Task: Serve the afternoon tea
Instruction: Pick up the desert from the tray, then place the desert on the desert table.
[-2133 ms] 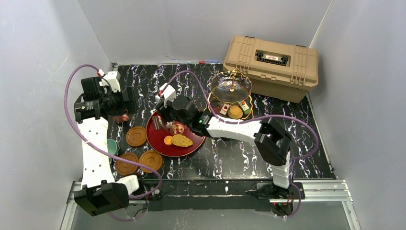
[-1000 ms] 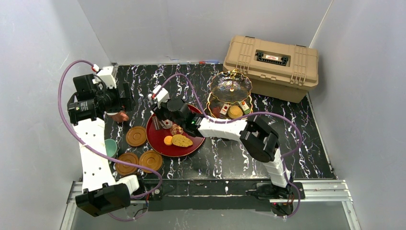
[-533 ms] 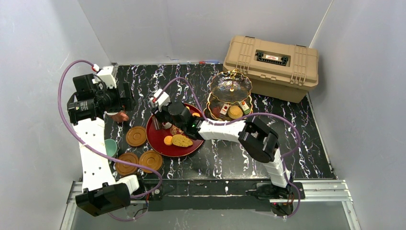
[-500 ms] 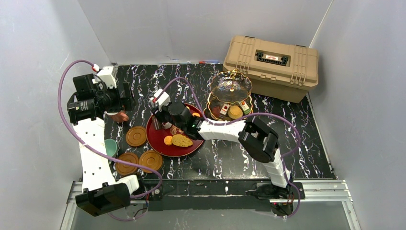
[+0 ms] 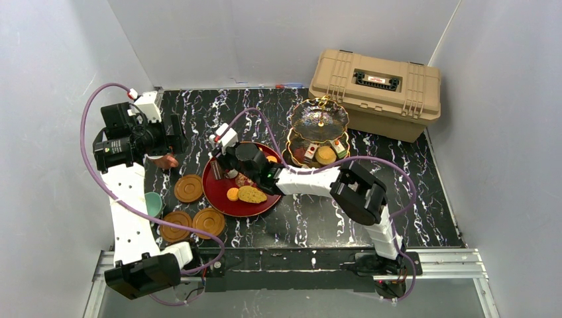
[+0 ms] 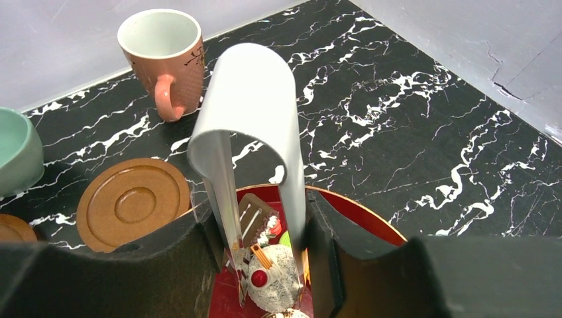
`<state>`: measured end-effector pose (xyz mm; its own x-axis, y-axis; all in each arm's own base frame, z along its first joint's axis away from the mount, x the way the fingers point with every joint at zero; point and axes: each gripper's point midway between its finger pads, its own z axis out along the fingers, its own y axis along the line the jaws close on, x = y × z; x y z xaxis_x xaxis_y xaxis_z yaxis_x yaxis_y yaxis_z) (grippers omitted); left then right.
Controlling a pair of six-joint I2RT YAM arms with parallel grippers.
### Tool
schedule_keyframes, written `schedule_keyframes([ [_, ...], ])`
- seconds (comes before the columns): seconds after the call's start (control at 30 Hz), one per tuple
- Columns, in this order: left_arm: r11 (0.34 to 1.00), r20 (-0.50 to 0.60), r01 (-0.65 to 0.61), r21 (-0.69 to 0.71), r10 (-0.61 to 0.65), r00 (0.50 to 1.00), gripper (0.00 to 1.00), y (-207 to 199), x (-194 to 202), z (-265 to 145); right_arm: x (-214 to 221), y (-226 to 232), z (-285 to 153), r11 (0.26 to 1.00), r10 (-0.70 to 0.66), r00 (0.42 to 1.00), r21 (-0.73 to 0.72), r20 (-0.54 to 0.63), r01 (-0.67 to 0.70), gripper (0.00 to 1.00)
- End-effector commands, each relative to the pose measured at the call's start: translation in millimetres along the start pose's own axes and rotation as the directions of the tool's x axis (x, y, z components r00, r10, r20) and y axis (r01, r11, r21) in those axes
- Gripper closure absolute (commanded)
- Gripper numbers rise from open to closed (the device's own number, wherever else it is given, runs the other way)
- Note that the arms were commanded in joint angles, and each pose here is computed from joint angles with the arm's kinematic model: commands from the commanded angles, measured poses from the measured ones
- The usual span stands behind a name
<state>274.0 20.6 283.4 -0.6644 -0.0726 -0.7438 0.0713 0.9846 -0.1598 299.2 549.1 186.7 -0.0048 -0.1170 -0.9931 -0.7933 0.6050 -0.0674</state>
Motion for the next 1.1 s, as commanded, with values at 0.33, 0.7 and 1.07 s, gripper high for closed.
schedule_keyframes([
  [0.33, 1.000, 0.020, -0.028, 0.015, 0.027, 0.999, 0.02, -8, 2, -16, -146, -33, -63, 0.997, 0.013, 0.971, 0.070, 0.240, -0.031, 0.83],
  [0.7, 0.999, 0.036, -0.037, 0.040, 0.035, 0.999, 0.02, -15, 1, -22, -223, -91, -177, 0.975, 0.028, 0.968, 0.209, 0.250, -0.082, 0.83],
  [1.07, 0.997, 0.054, -0.029, 0.068, 0.025, 0.998, 0.03, -22, -4, -26, -235, -156, -248, 0.909, -0.033, 0.978, 0.413, 0.206, -0.056, 0.83],
])
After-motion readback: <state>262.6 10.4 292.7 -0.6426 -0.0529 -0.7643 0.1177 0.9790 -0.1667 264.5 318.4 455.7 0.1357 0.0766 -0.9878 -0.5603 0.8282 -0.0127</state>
